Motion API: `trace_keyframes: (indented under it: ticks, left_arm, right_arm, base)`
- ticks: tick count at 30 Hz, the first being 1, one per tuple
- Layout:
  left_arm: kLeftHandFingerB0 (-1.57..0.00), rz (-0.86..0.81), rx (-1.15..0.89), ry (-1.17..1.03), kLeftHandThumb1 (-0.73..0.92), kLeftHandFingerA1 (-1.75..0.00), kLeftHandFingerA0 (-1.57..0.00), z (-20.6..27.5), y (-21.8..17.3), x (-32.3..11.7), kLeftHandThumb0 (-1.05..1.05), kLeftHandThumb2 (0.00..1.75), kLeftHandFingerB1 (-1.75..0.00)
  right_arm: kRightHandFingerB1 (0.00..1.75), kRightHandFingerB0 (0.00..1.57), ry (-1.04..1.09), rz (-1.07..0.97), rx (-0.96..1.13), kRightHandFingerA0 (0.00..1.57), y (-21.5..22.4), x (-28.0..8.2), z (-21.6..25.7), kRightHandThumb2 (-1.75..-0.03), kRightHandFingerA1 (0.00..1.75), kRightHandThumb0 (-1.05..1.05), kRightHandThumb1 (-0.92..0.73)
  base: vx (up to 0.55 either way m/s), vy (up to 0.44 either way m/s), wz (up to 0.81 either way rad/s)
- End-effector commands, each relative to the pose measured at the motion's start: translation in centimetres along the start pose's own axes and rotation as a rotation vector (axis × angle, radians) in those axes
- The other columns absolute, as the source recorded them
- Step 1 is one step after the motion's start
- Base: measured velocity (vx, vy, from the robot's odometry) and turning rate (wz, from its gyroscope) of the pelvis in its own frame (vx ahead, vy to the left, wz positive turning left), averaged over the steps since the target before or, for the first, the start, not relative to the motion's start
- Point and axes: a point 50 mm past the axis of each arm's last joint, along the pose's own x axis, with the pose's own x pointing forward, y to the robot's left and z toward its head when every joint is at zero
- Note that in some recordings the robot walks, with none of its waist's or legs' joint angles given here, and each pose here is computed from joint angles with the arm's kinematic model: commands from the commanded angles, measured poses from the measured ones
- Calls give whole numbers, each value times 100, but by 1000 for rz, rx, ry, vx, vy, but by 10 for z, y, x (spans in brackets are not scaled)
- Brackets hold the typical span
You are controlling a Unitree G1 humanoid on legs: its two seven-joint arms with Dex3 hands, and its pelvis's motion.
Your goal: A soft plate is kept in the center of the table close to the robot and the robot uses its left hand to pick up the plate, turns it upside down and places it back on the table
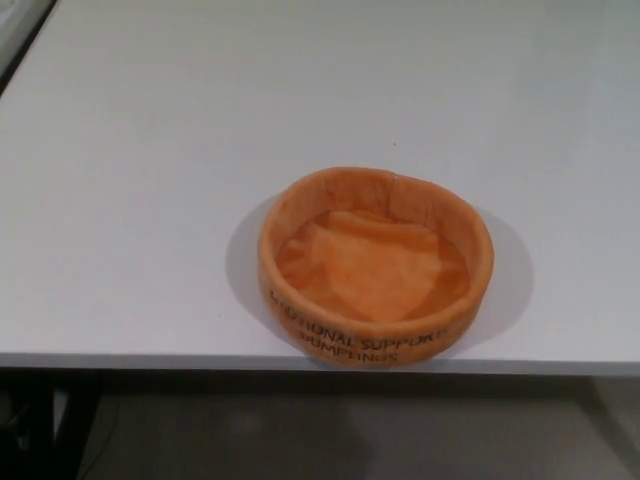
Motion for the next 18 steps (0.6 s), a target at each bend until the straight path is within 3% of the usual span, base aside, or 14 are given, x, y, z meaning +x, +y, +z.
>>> trace_keyframes:
  ticks: [1, 4, 5, 7, 8, 9, 10, 13, 14, 18]
  left_arm:
    - [-19, 82, 3, -577, 92, -62, -13, 49, 10, -45, -86, 71, -33]
    - [-15, 84, -9, -598, 92, -52, -12, 47, 11, -42, -86, 71, -30]
    - [-4, 77, -12, -601, 79, -52, -7, 47, 12, -43, -92, 115, -39]
    - [-7, 48, -42, -612, 72, -46, -4, 47, 11, -46, -86, 111, -32]
    - [-13, 39, -56, -608, 92, -36, -7, 46, 11, -46, -88, 69, -26]
    - [-13, 29, -73, -601, 92, -36, -7, 45, 11, -46, -88, 69, -26]
    - [-9, -18, -160, -587, 67, -38, -6, 44, 8, -47, -89, 108, -26]
    - [-15, -102, -299, -579, 68, -37, -1, 49, 4, -50, -97, 111, -18]
    - [-5, -117, -329, -572, 64, -40, 0, 47, 4, -52, -89, 110, -24]
    - [-3, -145, -421, -550, 66, -39, 0, 45, 5, -52, -91, 113, -26]
  right_arm:
    - [26, 3, -480, 104, -89, 11, -35, -54, 55, -109, 43, -84, -76]
    - [26, 4, -480, 106, -65, 11, -37, -52, 51, -107, 43, -81, -76]
    - [27, 5, -473, 107, -63, 11, -37, -53, 50, -106, 42, -82, -75]
    - [27, 6, -465, 109, -59, 12, -37, -54, 48, -106, 43, -83, -75]
    - [28, 6, -466, 110, -59, 12, -37, -54, 47, -106, 43, -82, -76]
    - [28, 6, -468, 111, -58, 12, -37, -55, 46, -106, 43, -82, -76]
    - [25, 3, -473, 114, -63, 11, -36, -57, 47, -108, 43, -83, -75]
    - [26, 4, -475, 112, -65, 12, -38, -54, 47, -107, 43, -82, -76]
    - [26, 4, -475, 114, -70, 12, -36, -56, 46, -108, 43, -83, -76]
    - [26, 3, -474, 97, -98, 11, -36, -62, 44, -110, 44, -83, -77]
  base:
    - [0, 0, 0]
    - [0, 0, 0]
    - [0, 0, 0]
    - [0, 0, 0]
    - [0, 0, 0]
    - [0, 0, 0]
    - [0, 0, 0]
    - [0, 0, 0]
    - [0, 0, 0]
    - [0, 0, 0]
